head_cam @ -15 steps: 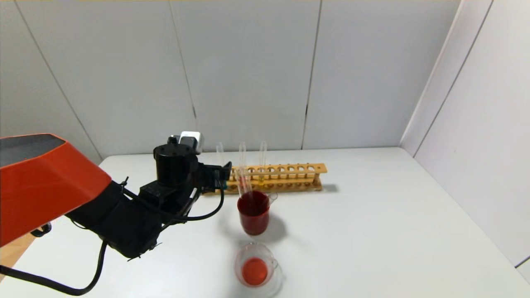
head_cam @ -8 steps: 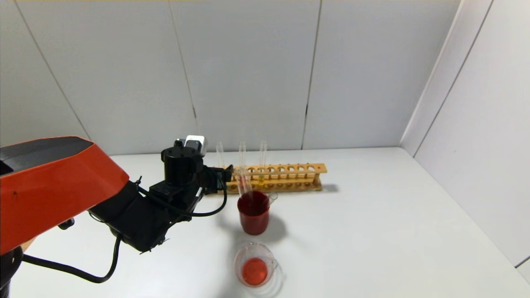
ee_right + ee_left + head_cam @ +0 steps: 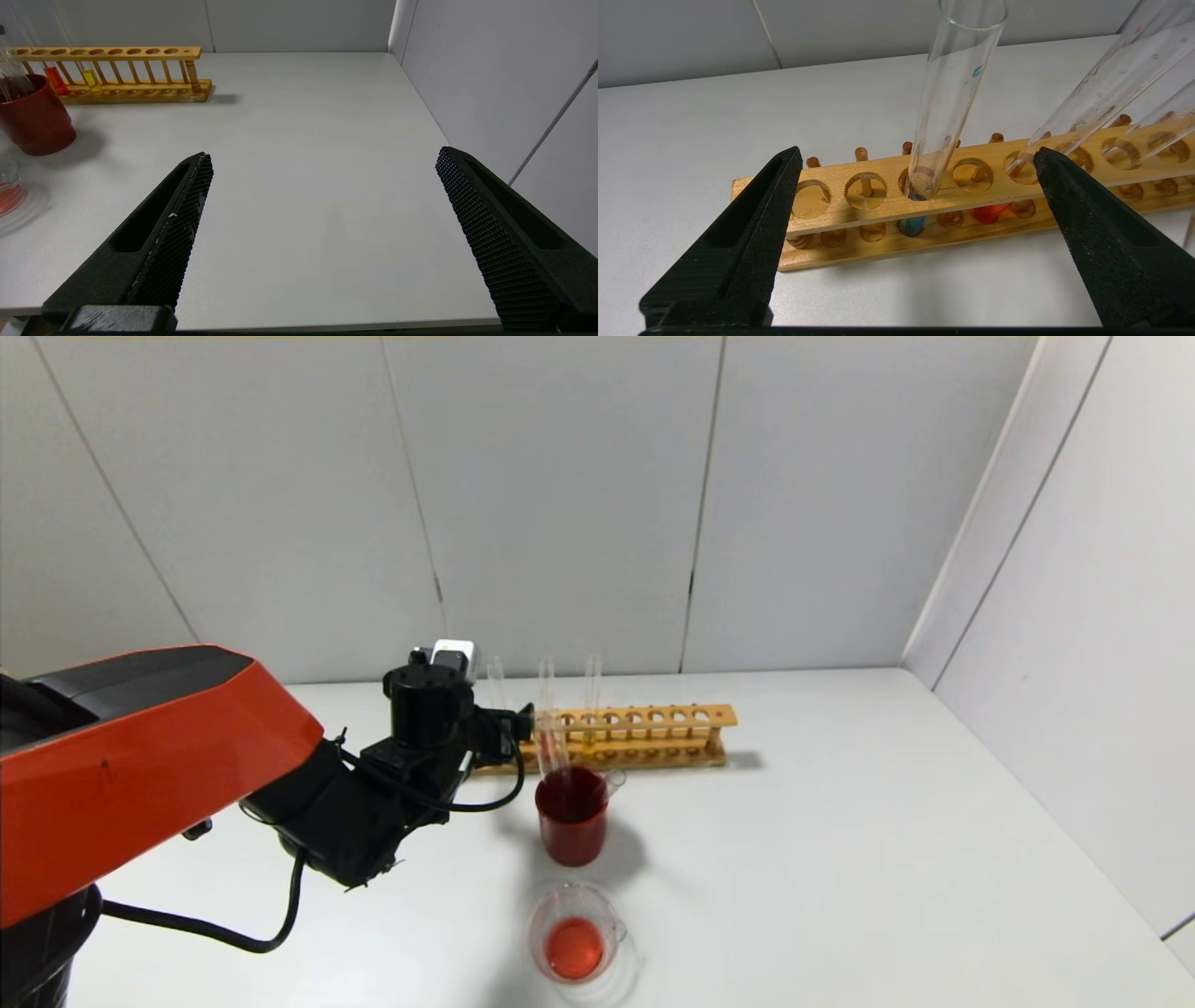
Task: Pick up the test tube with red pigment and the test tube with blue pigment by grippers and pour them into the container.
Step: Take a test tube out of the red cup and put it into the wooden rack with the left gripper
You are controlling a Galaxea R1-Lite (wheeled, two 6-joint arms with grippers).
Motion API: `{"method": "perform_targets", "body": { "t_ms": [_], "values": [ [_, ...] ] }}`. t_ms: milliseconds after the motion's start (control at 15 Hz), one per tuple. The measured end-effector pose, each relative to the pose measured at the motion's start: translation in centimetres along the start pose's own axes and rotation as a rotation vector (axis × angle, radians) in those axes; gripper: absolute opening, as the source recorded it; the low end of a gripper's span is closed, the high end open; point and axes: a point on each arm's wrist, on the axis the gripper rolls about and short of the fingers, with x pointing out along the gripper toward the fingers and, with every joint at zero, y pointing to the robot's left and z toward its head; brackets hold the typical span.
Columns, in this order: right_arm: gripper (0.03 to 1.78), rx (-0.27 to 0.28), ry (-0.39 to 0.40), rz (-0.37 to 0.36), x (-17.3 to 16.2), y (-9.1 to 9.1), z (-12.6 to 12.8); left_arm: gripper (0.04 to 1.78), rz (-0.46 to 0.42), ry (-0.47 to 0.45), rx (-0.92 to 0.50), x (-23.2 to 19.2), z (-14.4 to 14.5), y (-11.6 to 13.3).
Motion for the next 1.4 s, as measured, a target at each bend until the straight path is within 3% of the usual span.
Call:
{"method": "perform_targets", "body": {
  "t_ms": [467, 667, 867, 1200, 1267, 1400],
  "values": [
    [1.74, 0.000, 0.000, 0.000, 0.0, 0.0, 0.0, 1.75, -0.002, 0.002, 0.001, 1.0, -0.5, -0.3],
    [1.74, 0.000, 0.000, 0.000, 0.0, 0.0, 0.0, 1.63, -0.003, 0.006, 0.004, 1.2, -0.7, -0.3],
    [1.74, 0.000, 0.000, 0.000, 0.0, 0.0, 0.0, 1.29, -0.001, 0.004, 0.003, 1.2, -0.6, -0.3],
    [1.74, 0.000, 0.000, 0.000, 0.0, 0.0, 0.0, 0.43, -0.003, 0.000, 0.002, 1.1, -0.4, -0.3],
    [1.74, 0.000, 0.000, 0.000, 0.0, 0.0, 0.0, 0.33, -0.003, -0.001, 0.010, 1.0, -0.4, -0.3],
    [1.74, 0.000, 0.000, 0.000, 0.0, 0.0, 0.0, 0.30, -0.002, -0.003, 0.023, 1.0, -0.3, -0.3]
  ]
}}
